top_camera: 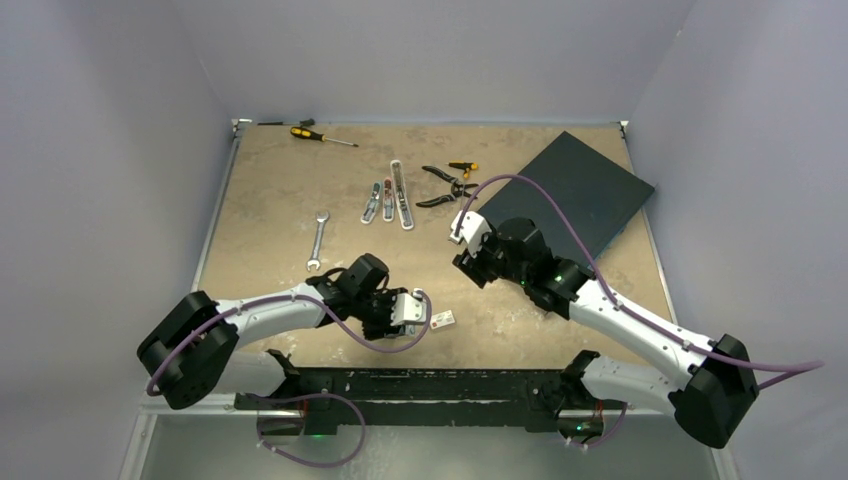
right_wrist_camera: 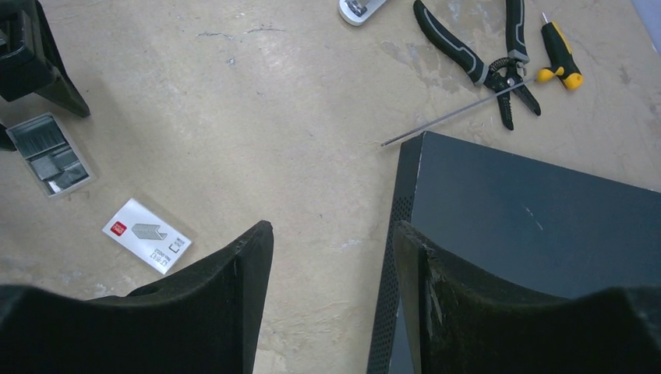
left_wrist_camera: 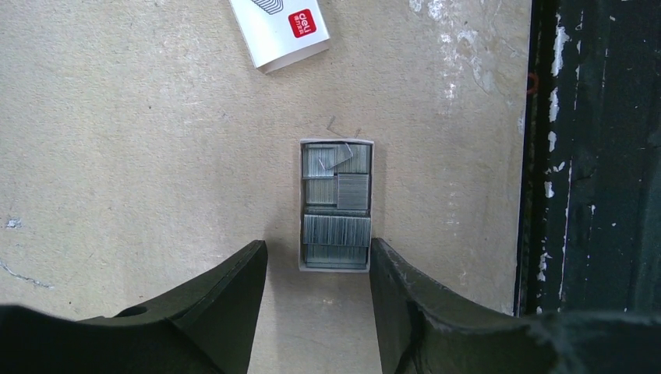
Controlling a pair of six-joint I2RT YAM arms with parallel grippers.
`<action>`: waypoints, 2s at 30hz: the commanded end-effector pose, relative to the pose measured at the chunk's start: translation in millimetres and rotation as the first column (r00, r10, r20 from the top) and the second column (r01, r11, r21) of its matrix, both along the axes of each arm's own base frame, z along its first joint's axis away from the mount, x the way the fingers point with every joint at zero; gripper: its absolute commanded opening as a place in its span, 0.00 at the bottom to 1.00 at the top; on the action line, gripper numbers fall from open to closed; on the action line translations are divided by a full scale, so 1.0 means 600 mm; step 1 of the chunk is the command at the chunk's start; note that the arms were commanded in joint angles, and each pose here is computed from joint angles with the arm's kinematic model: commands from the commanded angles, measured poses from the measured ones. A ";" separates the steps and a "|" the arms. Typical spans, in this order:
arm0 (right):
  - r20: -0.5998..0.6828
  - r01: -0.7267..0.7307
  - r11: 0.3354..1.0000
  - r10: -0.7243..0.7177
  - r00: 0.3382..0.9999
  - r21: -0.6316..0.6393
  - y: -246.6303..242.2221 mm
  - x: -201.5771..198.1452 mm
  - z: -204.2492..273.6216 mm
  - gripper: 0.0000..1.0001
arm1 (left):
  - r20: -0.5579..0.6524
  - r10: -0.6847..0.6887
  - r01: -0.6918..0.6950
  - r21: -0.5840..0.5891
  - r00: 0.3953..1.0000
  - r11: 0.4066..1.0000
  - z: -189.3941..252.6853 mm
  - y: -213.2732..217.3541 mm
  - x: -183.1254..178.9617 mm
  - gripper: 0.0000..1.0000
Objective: Unload the staples from the stapler
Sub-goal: Close the staple box at the center of the board.
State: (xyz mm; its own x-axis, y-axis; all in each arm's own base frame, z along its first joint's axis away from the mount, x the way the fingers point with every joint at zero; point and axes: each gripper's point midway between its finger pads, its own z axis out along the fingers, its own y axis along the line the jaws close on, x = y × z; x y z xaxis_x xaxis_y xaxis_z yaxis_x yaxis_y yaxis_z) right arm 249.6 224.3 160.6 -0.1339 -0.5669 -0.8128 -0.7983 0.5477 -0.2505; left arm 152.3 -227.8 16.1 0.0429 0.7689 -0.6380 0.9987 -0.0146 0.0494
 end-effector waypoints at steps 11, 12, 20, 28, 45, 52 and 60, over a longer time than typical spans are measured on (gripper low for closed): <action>-0.054 -0.016 0.999 0.013 0.998 -0.048 -0.011 -0.009 -0.032 0.61 | -0.015 -0.053 0.053 -0.011 0.998 0.999 0.004 -0.012 -0.003 0.37; -0.063 -0.022 0.998 0.019 0.998 -0.050 -0.009 -0.011 -0.035 0.61 | -0.014 -0.055 0.055 -0.011 0.998 0.998 0.004 -0.012 -0.003 0.36; -0.097 -0.053 0.997 0.048 0.994 -0.055 0.002 -0.013 -0.051 0.60 | -0.029 -0.085 0.084 -0.023 0.996 0.996 0.008 -0.010 -0.004 0.25; -0.180 -0.166 0.982 0.148 0.972 -0.085 0.013 -0.037 -0.086 0.61 | -0.002 -0.022 0.022 -0.035 1.000 0.999 0.011 -0.006 0.023 0.24; -0.313 -0.384 0.922 0.351 0.882 -0.046 0.043 -0.088 -0.144 0.49 | 0.017 0.132 -0.131 -0.044 0.991 0.990 0.002 0.007 0.073 0.25; -0.299 -0.537 0.843 0.508 0.808 -0.018 0.052 -0.119 -0.134 0.73 | 0.028 0.128 -0.126 -0.057 0.991 0.990 0.021 0.010 0.067 0.25; -0.182 -0.715 0.699 0.700 0.691 -0.028 0.073 -0.128 -0.149 0.78 | 0.039 0.123 -0.120 -0.077 0.992 0.990 0.031 0.006 0.068 0.26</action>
State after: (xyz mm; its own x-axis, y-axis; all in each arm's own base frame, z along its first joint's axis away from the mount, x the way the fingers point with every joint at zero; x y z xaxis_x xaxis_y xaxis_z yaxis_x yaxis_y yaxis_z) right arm 180.7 259.5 75.8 0.0795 -0.6757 -0.7329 -0.9968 -0.0502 -0.0618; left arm 191.9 -220.6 27.3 -0.0325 0.7409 -0.6708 0.9900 0.1162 0.0804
